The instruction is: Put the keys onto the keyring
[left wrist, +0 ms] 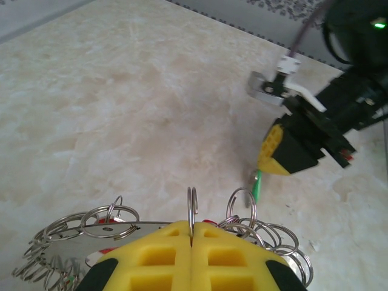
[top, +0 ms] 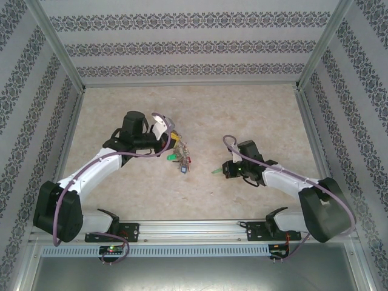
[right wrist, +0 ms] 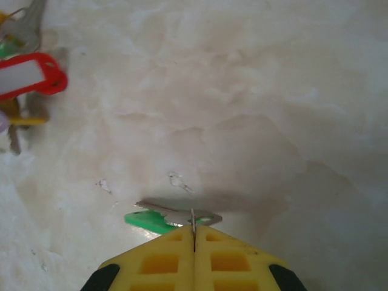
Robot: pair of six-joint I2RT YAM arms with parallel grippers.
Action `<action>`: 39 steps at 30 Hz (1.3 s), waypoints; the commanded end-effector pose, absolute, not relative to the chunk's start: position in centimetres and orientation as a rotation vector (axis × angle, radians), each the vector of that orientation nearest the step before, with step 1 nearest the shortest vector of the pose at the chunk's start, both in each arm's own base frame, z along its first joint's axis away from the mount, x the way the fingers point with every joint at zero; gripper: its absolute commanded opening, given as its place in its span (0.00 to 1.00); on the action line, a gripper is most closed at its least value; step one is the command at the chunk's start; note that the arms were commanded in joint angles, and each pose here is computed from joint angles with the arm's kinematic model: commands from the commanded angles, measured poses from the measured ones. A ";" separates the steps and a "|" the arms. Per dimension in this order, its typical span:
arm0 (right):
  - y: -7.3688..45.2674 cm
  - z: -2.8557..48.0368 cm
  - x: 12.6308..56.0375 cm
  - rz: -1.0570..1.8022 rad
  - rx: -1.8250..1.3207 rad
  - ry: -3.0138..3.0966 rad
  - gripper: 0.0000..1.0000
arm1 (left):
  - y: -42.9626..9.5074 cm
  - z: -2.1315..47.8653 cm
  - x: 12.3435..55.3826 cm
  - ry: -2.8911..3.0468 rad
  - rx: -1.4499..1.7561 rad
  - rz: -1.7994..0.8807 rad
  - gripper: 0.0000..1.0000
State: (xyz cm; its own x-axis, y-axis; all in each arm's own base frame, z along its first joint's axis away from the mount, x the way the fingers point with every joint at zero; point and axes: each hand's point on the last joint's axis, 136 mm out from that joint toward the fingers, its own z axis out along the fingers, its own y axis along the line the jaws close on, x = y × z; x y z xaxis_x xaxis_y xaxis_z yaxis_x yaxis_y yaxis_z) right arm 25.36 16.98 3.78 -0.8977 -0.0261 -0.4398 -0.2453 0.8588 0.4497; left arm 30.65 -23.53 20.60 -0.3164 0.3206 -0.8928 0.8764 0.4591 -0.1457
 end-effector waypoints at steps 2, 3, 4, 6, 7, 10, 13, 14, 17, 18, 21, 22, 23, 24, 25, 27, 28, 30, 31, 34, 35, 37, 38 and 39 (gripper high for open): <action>17.4 3.8 25.6 0.791 -0.126 2.673 0.02 | -25.1 21.7 27.8 1.772 1.136 -0.902 0.00; 17.4 4.0 25.9 0.796 -0.112 2.671 0.02 | -25.3 21.6 27.5 1.771 1.147 -0.914 0.00; 17.4 4.0 26.2 0.796 -0.095 2.672 0.03 | -25.4 21.5 27.3 1.770 1.157 -0.923 0.00; 17.3 4.1 26.8 0.801 -0.078 2.669 0.03 | -25.9 21.2 26.7 1.768 1.181 -0.940 0.00; 17.2 4.0 27.0 0.795 -0.071 2.673 0.04 | -26.0 21.1 26.5 1.773 1.190 -0.946 0.00; 17.2 4.1 27.8 0.788 -0.071 2.685 0.04 | -26.4 20.4 25.9 1.786 1.224 -0.959 0.00; 16.9 4.3 28.4 0.771 -0.079 2.690 0.03 | -26.7 20.1 25.7 1.789 1.239 -0.964 0.00; 16.9 4.7 28.6 0.763 -0.084 2.682 0.03 | -26.8 20.1 25.6 1.791 1.241 -0.965 0.00; 16.8 6.2 29.2 0.756 -0.123 2.632 0.02 | -27.0 19.9 25.5 1.792 1.241 -0.968 0.00; 16.7 6.3 29.4 0.740 -0.137 2.639 0.02 | -27.1 19.9 25.5 1.792 1.241 -0.970 0.00; 16.1 5.5 30.0 0.669 -0.164 2.710 0.03 | -27.4 19.6 25.5 1.795 1.247 -0.973 0.00; 16.1 5.3 30.3 0.654 -0.176 2.727 0.03 | -27.5 19.6 25.4 1.794 1.254 -0.974 0.00; 16.1 5.1 30.6 0.642 -0.187 2.739 0.03 | -27.6 19.6 25.3 1.792 1.263 -0.975 0.00; 16.2 5.0 31.0 0.648 -0.195 2.738 0.03 | -27.6 19.6 25.3 1.792 1.267 -0.976 0.00; 16.5 5.0 31.4 0.663 -0.207 2.732 0.04 | -27.7 19.5 25.2 1.791 1.270 -0.975 0.00; 16.7 4.6 32.2 0.684 -0.209 2.735 0.04 | -27.8 19.6 25.3 1.790 1.272 -0.973 0.00; 16.9 4.4 32.6 0.697 -0.212 2.745 0.04 | -27.9 19.6 25.2 1.788 1.275 -0.972 0.00; 17.1 3.8 33.3 0.700 -0.216 2.777 0.04 | -28.0 19.6 25.2 1.787 1.276 -0.969 0.00; 17.2 3.6 33.6 0.701 -0.220 2.787 0.04 | -28.0 19.7 25.2 1.785 1.277 -0.966 0.00; 17.6 3.3 34.4 0.713 -0.227 2.790 0.04 | -28.1 19.6 25.1 1.786 1.280 -0.964 0.00; 17.6 3.2 34.7 0.717 -0.223 2.786 0.05 | -28.2 19.6 25.0 1.788 1.282 -0.964 0.00; 17.5 2.8 35.0 0.726 -0.215 2.799 0.06 | -28.2 19.5 25.1 1.789 1.282 -0.961 0.00; 17.6 2.5 35.1 0.732 -0.212 2.809 0.07 | -28.2 19.4 25.1 1.791 1.282 -0.961 0.00; 17.6 2.3 35.3 0.737 -0.205 2.813 0.08 | -28.2 19.5 25.0 1.790 1.285 -0.962 0.00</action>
State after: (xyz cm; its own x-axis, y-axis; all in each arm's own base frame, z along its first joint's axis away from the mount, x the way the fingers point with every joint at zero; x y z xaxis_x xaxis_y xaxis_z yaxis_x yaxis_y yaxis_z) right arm 34.89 17.61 2.46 -0.9602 -0.0700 -0.2705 -0.1898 0.8738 0.4477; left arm 25.13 -27.47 18.37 -0.2916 0.4315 -0.8537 0.9461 0.2615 -0.1910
